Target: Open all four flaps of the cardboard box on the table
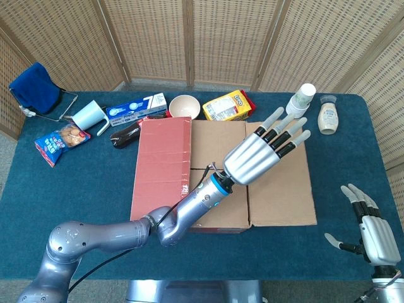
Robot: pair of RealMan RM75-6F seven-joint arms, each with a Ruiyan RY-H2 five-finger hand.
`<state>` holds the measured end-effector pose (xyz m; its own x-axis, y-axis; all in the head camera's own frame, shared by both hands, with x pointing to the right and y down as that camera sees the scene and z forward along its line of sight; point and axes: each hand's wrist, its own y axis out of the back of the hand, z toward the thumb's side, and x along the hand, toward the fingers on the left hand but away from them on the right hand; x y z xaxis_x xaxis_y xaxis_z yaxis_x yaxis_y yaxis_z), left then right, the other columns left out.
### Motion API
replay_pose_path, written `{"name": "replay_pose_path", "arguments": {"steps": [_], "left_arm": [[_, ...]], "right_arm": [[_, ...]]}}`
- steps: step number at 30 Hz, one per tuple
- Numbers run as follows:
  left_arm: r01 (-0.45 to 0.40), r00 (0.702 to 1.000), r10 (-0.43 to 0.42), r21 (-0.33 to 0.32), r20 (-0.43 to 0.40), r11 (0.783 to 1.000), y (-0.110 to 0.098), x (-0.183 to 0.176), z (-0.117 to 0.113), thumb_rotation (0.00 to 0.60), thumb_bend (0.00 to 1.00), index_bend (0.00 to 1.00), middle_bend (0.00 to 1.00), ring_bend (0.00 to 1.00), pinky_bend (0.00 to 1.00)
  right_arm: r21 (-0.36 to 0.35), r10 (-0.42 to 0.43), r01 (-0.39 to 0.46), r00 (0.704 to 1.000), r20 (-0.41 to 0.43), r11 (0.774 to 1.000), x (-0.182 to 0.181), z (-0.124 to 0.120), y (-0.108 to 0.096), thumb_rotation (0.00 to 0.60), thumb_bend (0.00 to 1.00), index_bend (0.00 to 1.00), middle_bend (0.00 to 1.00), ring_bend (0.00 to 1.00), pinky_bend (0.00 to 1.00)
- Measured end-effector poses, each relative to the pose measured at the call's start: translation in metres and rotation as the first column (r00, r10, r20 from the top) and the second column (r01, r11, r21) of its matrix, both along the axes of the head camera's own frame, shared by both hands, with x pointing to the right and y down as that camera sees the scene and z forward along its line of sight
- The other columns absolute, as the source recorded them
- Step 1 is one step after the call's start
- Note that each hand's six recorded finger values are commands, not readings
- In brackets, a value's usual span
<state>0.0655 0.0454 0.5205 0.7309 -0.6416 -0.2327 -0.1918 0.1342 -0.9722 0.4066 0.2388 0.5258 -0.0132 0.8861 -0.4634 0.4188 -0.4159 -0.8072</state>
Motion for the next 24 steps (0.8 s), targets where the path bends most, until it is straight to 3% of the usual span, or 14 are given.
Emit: {"name": "replay_pose_path", "arguments": {"steps": [13,24], "left_arm": [[-0.020,0.999,0.019,0.019,0.040,1.000,-0.004,-0.043,-0.023,0.600,0.13,0.00,0.00,0.00,0.05],[0.054,0.978,-0.057,0.016,0.201,0.998,-0.019,-0.146,-0.047,0.600,0.13,0.00,0.00,0.00,0.05]], "right_arm": [[0.001,-0.011,0.011,1.000,0.002,1.000,-0.003,-0.001,0.000,0.600,0.16,0.05,0.00,0.00,0.00],[0.001,-0.017,0.017,1.000,-0.014,1.000,-0.005,0.000,0.001,0.600,0.16,0.05,0.00,0.00,0.00]]}}
